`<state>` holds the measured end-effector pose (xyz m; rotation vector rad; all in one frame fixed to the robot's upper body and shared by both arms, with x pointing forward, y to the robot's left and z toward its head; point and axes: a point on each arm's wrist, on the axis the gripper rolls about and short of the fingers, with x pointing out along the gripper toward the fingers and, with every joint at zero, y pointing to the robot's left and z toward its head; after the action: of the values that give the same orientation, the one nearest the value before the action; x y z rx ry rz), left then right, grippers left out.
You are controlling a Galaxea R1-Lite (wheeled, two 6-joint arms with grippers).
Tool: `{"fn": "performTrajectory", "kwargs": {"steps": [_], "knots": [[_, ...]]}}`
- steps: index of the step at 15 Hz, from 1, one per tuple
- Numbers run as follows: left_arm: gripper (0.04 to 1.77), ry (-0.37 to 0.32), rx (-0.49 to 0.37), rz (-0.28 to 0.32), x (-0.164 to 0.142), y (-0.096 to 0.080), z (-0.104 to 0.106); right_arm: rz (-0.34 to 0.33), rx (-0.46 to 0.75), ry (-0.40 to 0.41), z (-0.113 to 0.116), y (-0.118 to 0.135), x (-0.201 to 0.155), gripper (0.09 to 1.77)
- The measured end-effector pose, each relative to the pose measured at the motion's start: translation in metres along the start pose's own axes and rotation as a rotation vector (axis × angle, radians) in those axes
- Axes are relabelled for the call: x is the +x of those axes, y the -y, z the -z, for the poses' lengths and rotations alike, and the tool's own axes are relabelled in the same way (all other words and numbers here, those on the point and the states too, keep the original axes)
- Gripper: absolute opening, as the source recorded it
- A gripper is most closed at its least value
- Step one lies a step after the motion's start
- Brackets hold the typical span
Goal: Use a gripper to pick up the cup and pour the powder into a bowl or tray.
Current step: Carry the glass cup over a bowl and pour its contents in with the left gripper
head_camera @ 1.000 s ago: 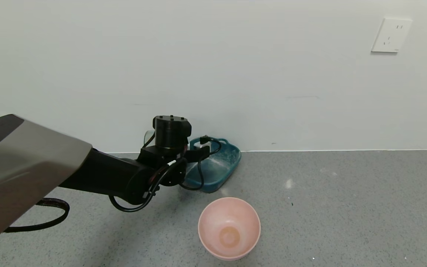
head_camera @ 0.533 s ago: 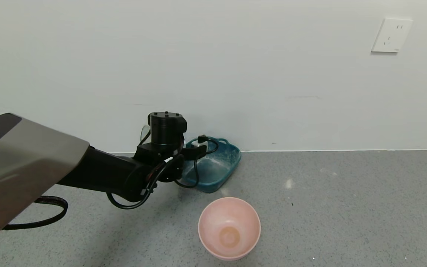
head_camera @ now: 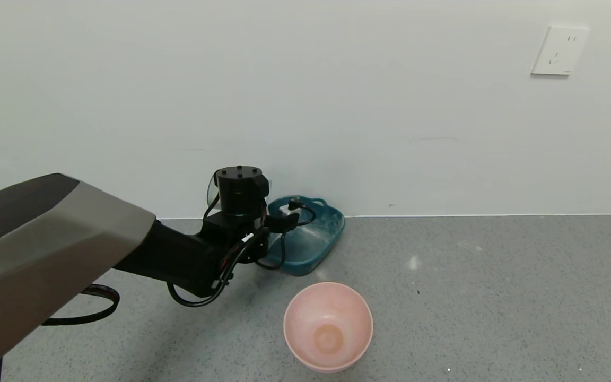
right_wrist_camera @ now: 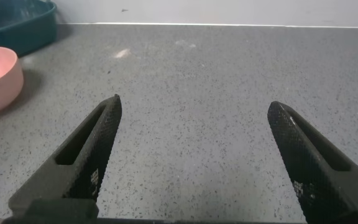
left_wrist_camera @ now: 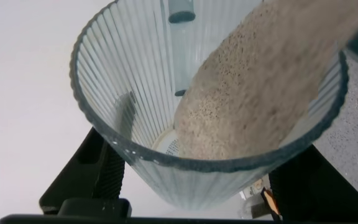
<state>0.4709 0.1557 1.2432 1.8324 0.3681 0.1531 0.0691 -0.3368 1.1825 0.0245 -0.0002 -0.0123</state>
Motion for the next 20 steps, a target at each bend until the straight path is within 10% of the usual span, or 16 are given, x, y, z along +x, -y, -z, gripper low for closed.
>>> {"fn": "performTrajectory", "kwargs": {"steps": [20], "knots": [[1.31, 0.016, 0.087, -0.001, -0.006, 0.003, -0.013, 0.0, 0.0, 0.0, 0.0, 0.0, 0.0, 1.71]]}}
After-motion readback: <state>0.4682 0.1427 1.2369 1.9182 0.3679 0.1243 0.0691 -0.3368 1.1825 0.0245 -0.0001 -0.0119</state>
